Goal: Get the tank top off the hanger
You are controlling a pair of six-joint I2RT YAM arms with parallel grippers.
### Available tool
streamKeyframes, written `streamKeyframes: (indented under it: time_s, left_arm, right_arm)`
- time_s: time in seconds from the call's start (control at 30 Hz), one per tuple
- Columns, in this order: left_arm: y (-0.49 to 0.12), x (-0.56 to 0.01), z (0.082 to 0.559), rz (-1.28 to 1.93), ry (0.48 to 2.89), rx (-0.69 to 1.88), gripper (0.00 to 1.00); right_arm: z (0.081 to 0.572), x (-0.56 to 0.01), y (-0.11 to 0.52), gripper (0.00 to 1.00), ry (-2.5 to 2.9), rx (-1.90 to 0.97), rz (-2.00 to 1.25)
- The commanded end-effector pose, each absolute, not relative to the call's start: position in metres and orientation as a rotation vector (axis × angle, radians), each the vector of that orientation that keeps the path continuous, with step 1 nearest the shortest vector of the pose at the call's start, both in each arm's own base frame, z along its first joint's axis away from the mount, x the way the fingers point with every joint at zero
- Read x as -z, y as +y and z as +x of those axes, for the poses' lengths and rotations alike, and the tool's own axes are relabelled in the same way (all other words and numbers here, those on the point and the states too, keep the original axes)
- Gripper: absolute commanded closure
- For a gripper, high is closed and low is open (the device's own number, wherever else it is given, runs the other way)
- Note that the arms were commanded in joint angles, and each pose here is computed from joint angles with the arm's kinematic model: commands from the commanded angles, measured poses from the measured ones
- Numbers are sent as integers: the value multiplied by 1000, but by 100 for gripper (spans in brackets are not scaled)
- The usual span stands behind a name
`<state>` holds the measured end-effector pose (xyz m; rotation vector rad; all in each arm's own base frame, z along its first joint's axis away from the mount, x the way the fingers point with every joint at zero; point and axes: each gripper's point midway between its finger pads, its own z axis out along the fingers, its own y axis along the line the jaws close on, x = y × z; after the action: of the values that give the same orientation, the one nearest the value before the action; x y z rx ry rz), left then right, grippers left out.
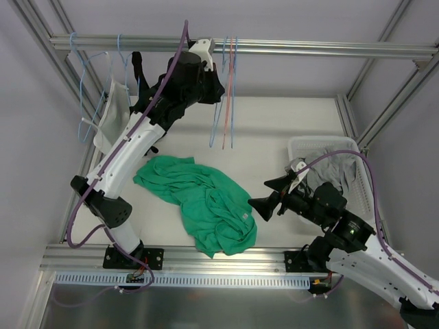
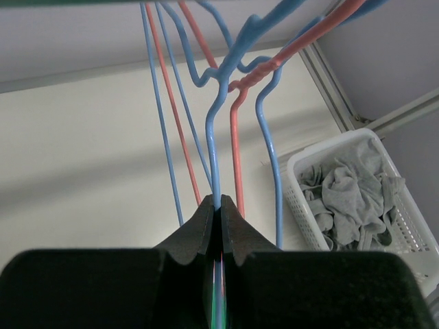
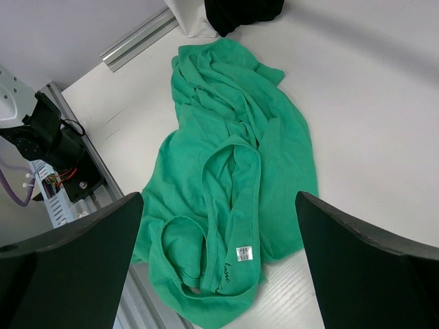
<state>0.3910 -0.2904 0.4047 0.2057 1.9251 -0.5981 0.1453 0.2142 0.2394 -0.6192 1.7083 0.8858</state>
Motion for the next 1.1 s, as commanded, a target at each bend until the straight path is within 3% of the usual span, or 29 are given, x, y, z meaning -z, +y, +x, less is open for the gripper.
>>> streamKeyframes:
  time_s: [0.0, 0.23, 0.27, 0.3, 0.4, 0.5, 0.8, 1.07]
  left_arm:
    - [-293, -398, 395, 188, 1936, 633, 100]
    - [-294, -380, 383, 209, 1986, 659, 99]
    - [-290, -385, 378, 203, 1976, 663, 92]
    - [-287, -387, 375, 198, 1972, 664, 70]
    - [-264, -400, 363, 137, 1937, 617, 26]
    - [-230, -413, 349, 59, 1888, 532, 2]
    - [-117, -403, 274, -203, 1769, 352, 1]
    - [-100, -342, 232, -134, 1889, 346, 1]
  right_arm:
    - [144, -252, 216, 0, 1668, -916, -608]
    - [150, -239, 221, 1, 1686, -897, -612]
    - [152, -236, 222, 0, 1692, -891, -610]
    - [154, -231, 224, 1, 1702, -885, -613]
    - [159, -214, 235, 1, 1756, -876, -641]
    - [164, -199, 248, 0, 1813, -881, -674]
    - [186, -170, 300, 1, 1906, -841, -769]
    - [215, -129, 356, 0, 1975, -577, -901]
